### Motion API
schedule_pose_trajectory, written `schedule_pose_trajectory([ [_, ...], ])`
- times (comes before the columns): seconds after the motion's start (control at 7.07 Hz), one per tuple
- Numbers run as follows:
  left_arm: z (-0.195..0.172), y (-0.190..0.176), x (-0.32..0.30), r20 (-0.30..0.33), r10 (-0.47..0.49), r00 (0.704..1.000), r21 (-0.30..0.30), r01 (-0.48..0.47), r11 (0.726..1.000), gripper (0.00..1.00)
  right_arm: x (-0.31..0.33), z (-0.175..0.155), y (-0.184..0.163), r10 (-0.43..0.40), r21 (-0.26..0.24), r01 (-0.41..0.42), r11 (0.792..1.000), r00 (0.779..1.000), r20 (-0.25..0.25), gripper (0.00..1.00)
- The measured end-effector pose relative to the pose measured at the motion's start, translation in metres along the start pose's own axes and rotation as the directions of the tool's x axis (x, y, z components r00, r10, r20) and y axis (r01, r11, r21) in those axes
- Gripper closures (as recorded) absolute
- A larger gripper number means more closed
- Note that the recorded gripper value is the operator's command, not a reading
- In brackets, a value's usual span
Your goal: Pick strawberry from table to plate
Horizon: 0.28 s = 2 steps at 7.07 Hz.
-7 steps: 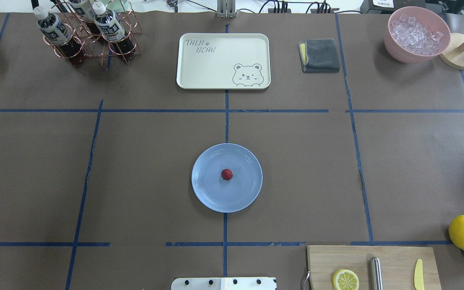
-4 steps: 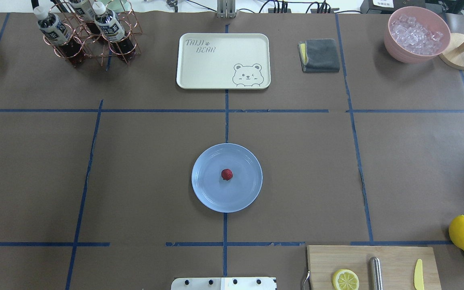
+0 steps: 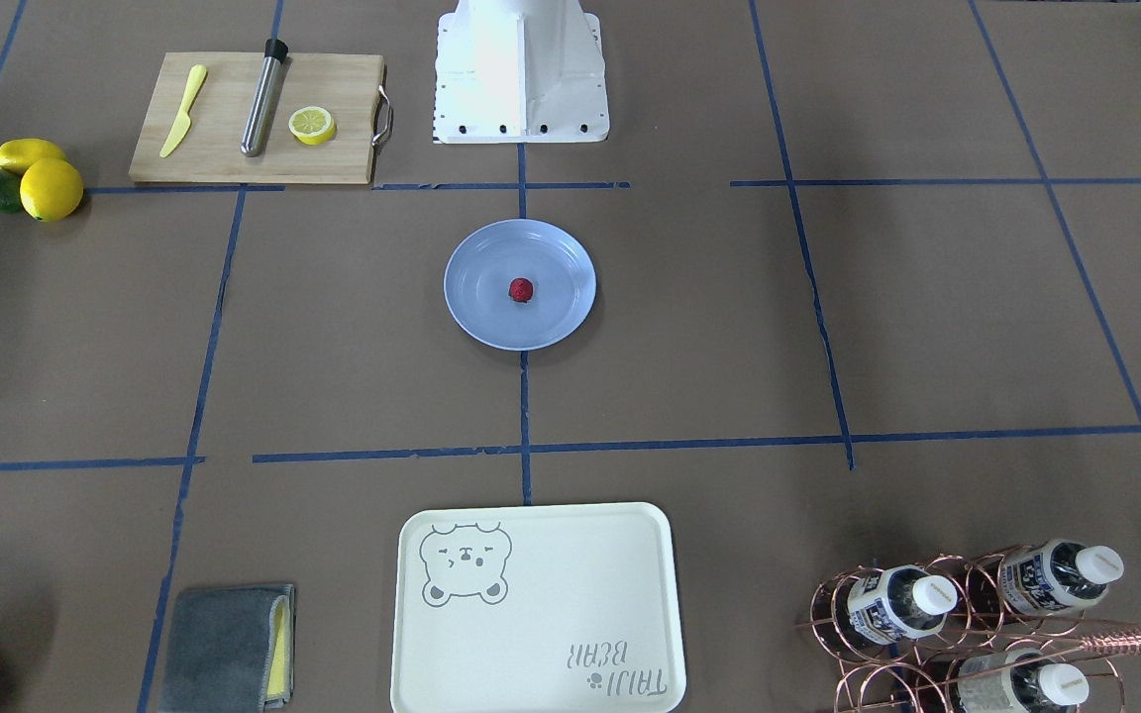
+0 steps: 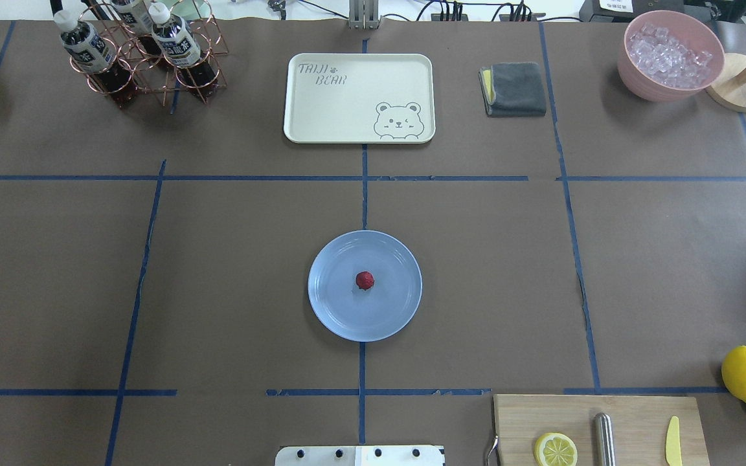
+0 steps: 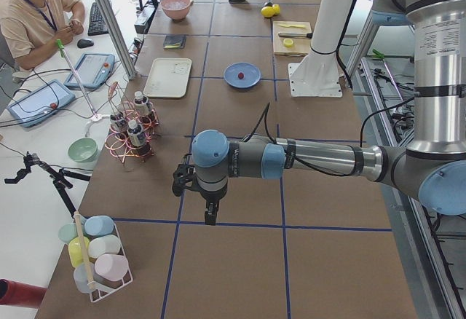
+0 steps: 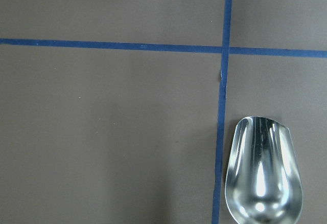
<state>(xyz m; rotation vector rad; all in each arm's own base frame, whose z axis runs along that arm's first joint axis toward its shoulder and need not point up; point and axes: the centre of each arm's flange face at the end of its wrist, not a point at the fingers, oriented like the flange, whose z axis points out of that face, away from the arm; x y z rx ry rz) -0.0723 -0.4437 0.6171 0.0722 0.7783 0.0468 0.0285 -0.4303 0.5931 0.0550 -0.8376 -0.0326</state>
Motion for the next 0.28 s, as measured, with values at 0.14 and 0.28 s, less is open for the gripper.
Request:
schedule_pose_trajectory([
  [0.14,0.0008,0.0,-0.0007,0.0,-0.002,1.0,-0.002,0.002,1.0,0.0,-0.001,-0.0005,0.0003,-0.004,0.001,0.004,1.0,1.0,0.006,0.0],
  [0.28,0.0013,-0.0007,-0.0005,0.0,-0.001,1.0,-0.002,0.001,1.0,0.0,-0.0011,-0.0003,0.001,-0.006,0.0,0.006,1.0,1.0,0.009,0.0],
])
